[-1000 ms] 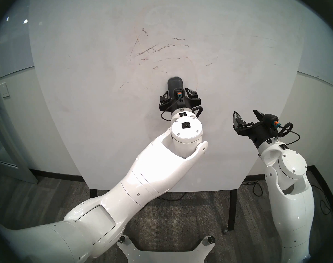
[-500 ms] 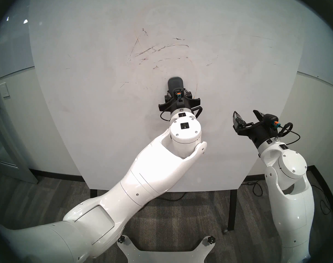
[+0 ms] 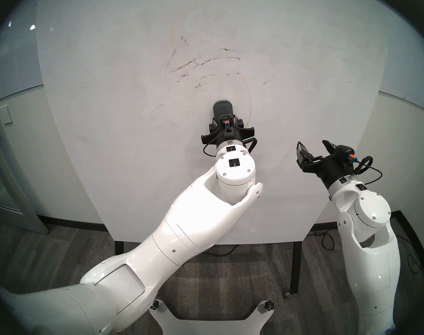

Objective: Erase all marks on the whiteboard with the eraser

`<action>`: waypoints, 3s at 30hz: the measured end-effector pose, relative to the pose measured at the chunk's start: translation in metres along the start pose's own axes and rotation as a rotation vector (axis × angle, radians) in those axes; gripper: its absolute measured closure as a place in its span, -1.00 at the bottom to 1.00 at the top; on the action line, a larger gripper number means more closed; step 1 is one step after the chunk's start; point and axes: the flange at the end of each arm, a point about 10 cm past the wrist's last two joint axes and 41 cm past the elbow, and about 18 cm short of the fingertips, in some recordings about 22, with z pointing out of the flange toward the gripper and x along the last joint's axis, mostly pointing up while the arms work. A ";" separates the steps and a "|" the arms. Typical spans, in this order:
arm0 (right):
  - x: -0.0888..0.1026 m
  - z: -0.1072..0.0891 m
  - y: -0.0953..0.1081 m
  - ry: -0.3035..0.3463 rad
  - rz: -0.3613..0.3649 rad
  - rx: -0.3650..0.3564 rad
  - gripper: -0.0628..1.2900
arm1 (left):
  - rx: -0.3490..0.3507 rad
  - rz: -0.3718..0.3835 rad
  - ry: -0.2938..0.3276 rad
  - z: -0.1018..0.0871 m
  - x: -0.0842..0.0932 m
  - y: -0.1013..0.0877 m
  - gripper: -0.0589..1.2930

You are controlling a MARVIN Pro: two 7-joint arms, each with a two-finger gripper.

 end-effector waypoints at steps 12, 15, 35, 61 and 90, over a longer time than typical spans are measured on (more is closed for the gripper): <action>0.000 0.000 0.000 0.000 0.000 0.000 -0.90 | 0.008 0.032 -0.021 0.001 -0.023 -0.005 -0.07; 0.000 0.000 0.000 0.000 0.000 0.000 -0.90 | 0.007 0.033 -0.012 0.002 -0.026 -0.005 -0.07; 0.000 0.000 0.000 0.000 0.000 0.000 -0.90 | -0.035 0.037 -0.032 -0.005 -0.039 0.008 -0.07; 0.000 0.000 0.000 0.000 0.000 0.000 -0.90 | -0.070 0.043 -0.020 -0.002 -0.044 0.024 -0.07; 0.000 0.000 0.000 0.000 0.000 0.000 -0.90 | -0.103 -0.014 0.080 0.007 0.007 0.045 -0.07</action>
